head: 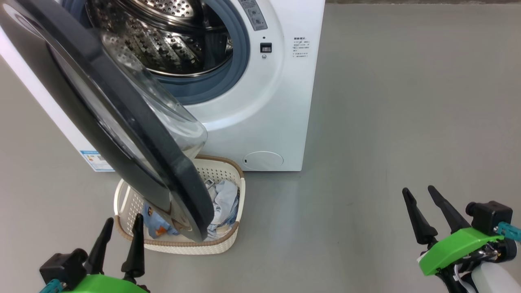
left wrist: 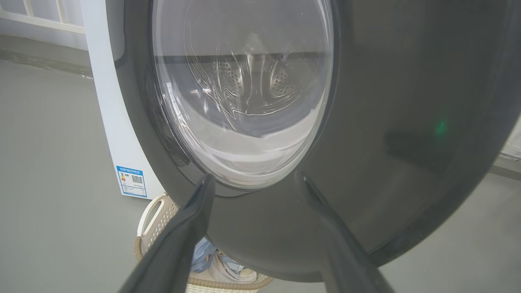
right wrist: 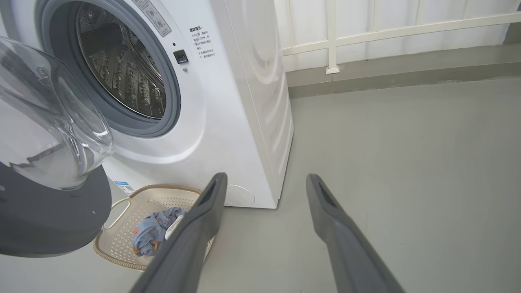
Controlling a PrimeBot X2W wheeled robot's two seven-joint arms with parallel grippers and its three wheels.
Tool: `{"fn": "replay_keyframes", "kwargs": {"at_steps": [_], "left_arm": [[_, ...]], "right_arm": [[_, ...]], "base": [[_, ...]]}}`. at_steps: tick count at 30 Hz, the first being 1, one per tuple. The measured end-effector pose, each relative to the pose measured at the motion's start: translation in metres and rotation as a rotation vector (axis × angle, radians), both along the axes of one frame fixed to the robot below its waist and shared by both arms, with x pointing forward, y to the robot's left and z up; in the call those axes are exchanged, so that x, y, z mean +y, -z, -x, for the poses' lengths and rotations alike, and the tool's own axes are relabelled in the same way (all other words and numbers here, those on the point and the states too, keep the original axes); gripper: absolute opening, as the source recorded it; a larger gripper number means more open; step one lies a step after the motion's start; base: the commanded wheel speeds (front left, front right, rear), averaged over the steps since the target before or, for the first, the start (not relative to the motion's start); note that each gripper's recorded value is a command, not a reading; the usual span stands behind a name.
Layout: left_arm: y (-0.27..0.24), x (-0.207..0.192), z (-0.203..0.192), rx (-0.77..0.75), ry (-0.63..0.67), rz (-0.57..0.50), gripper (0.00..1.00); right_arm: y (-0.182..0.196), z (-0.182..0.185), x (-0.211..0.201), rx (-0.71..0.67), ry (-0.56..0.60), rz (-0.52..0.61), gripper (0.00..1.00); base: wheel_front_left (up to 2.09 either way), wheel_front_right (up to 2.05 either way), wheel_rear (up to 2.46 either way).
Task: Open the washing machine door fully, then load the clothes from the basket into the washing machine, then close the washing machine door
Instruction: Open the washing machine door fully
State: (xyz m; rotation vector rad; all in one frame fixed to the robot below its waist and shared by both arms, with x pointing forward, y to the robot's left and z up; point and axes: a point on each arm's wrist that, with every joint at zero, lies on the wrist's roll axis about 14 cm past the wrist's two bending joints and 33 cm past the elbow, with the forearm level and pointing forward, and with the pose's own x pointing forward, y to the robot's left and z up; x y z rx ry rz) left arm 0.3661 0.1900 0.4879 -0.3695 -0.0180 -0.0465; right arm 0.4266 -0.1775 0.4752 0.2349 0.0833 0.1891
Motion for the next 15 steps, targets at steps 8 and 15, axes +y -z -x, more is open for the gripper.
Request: {"fn": "replay_keyframes", "kwargs": {"at_steps": [8,15], "left_arm": [[0.003,0.002,0.0,0.009,-0.007,0.002,1.0],[0.003,0.003,0.0,0.01,-0.016,0.006,1.0]], "right_arm": [[0.017,0.01,-0.005,0.035,0.024,0.032,1.0],[0.024,0.014,-0.009,0.051,0.05,0.034,1.0]], "base": [[0.0,0.0,0.0],[0.0,0.0,0.0]]}}
